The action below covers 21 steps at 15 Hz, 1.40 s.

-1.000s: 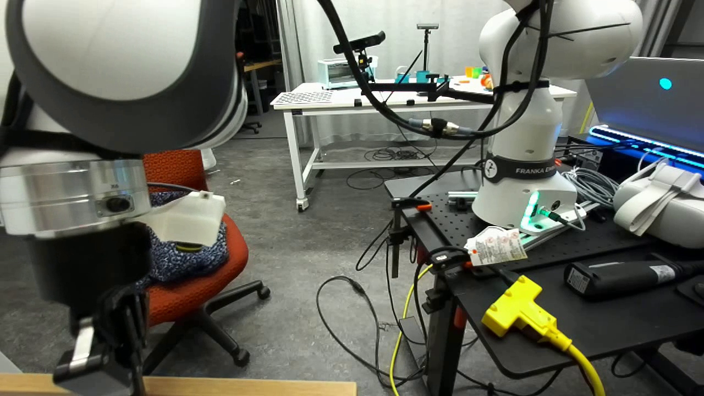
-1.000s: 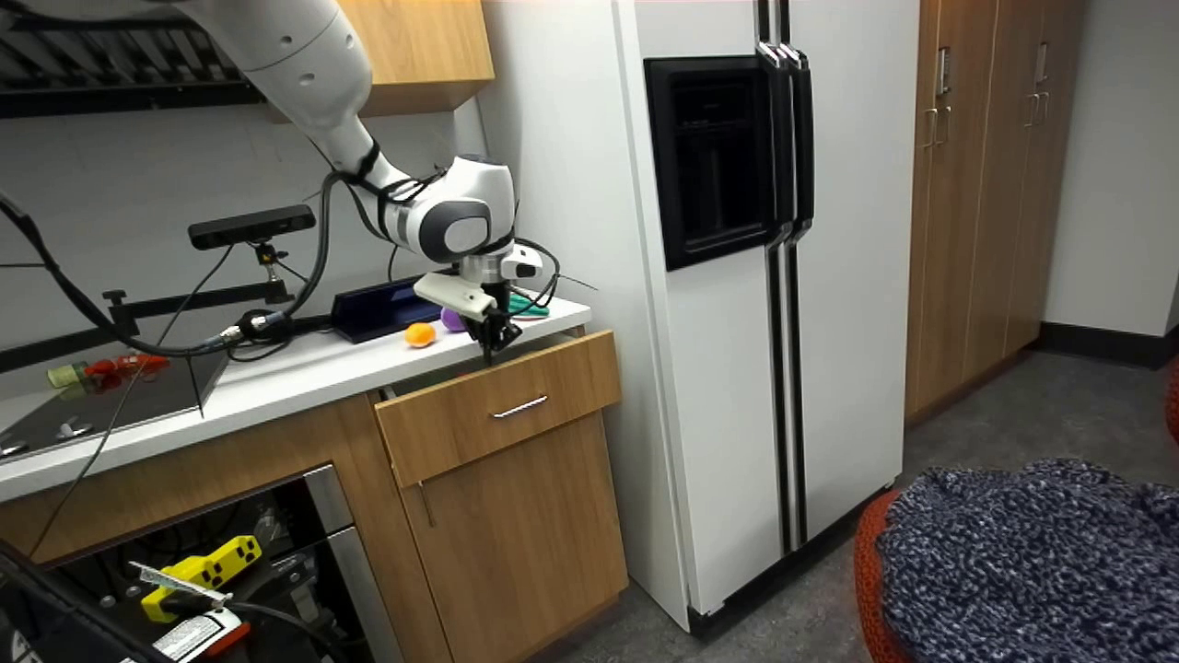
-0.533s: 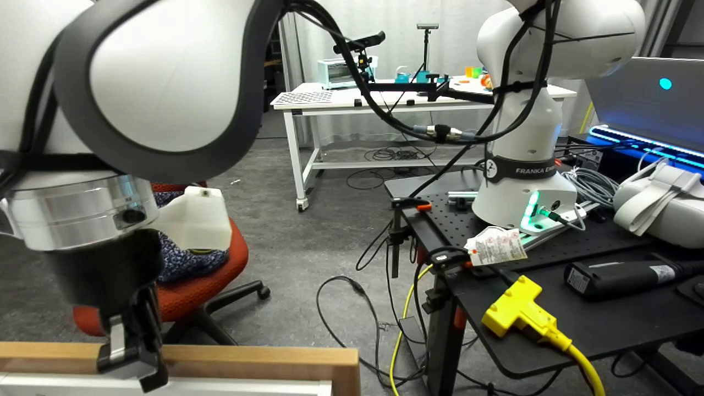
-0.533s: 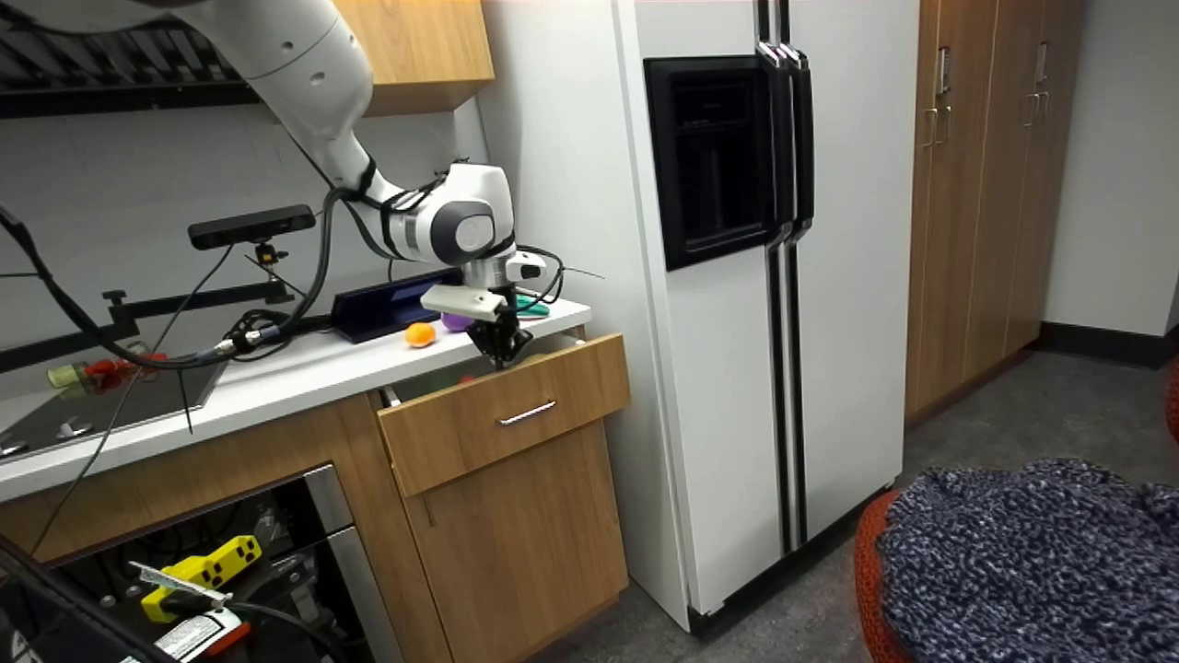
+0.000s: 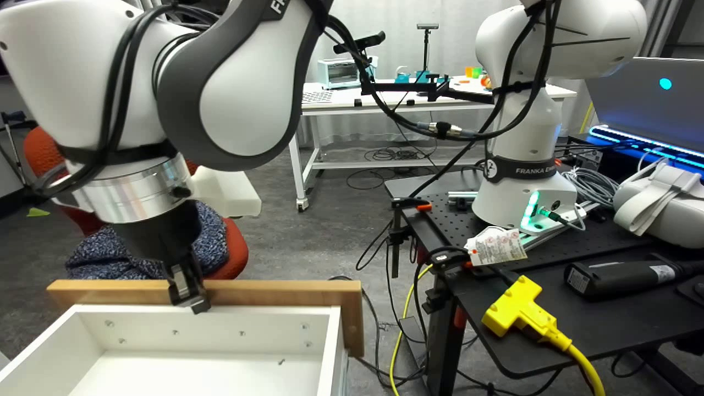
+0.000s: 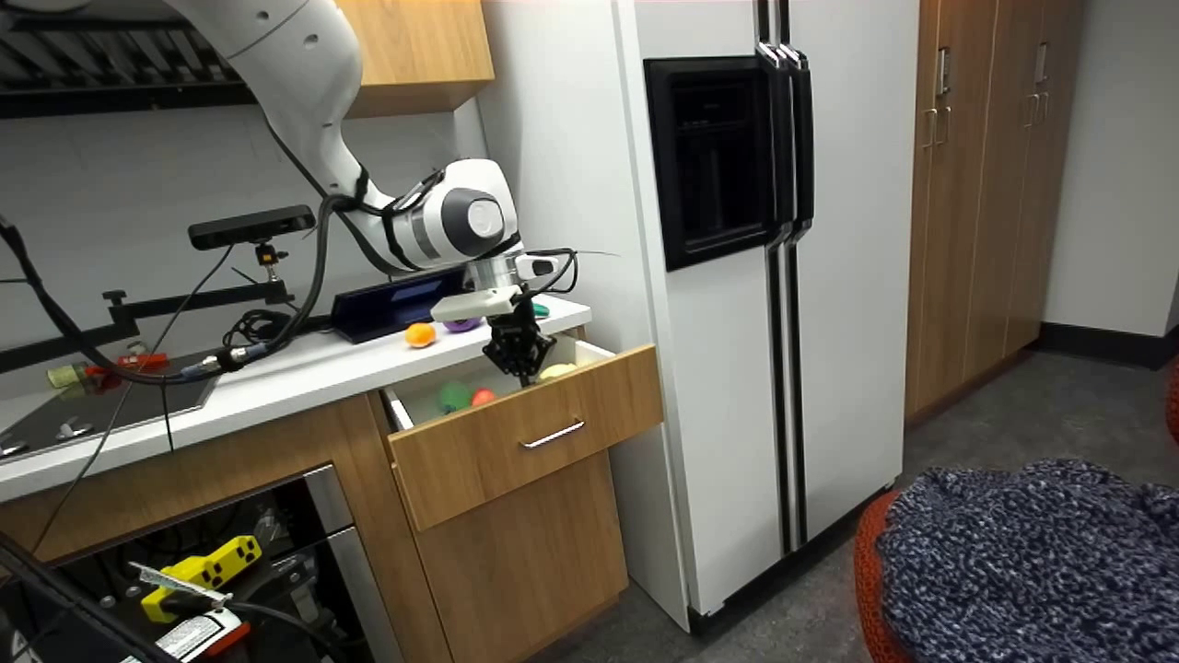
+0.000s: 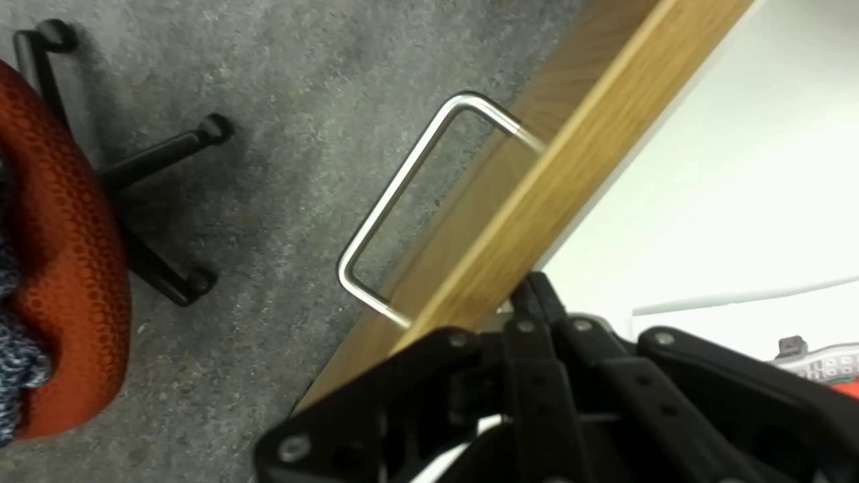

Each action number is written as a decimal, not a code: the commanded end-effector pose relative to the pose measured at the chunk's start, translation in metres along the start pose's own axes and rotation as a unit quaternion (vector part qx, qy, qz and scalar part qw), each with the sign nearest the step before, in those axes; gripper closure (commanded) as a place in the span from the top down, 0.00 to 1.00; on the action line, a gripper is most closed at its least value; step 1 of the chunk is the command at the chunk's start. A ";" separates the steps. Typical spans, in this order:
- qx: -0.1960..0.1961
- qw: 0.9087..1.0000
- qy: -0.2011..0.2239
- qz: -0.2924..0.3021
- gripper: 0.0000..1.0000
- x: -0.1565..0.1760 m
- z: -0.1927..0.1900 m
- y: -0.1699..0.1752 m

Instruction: Open the drawer on the right

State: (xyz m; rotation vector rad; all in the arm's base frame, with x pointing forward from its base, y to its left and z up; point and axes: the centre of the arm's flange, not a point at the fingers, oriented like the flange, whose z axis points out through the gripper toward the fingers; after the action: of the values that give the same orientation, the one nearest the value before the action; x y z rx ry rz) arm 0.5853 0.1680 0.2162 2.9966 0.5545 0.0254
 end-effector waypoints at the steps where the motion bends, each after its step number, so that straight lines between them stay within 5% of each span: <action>1: -0.033 0.999 -0.018 0.025 0.00 -0.049 -0.014 0.033; 13: -0.073 0.986 -0.048 0.140 0.00 -0.184 -0.038 0.139; 21: -0.080 0.979 0.065 0.177 0.00 -0.181 -0.152 0.142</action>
State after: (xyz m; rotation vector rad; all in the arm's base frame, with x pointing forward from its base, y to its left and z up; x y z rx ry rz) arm 0.4765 -0.0264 0.3310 2.9129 0.0534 0.1556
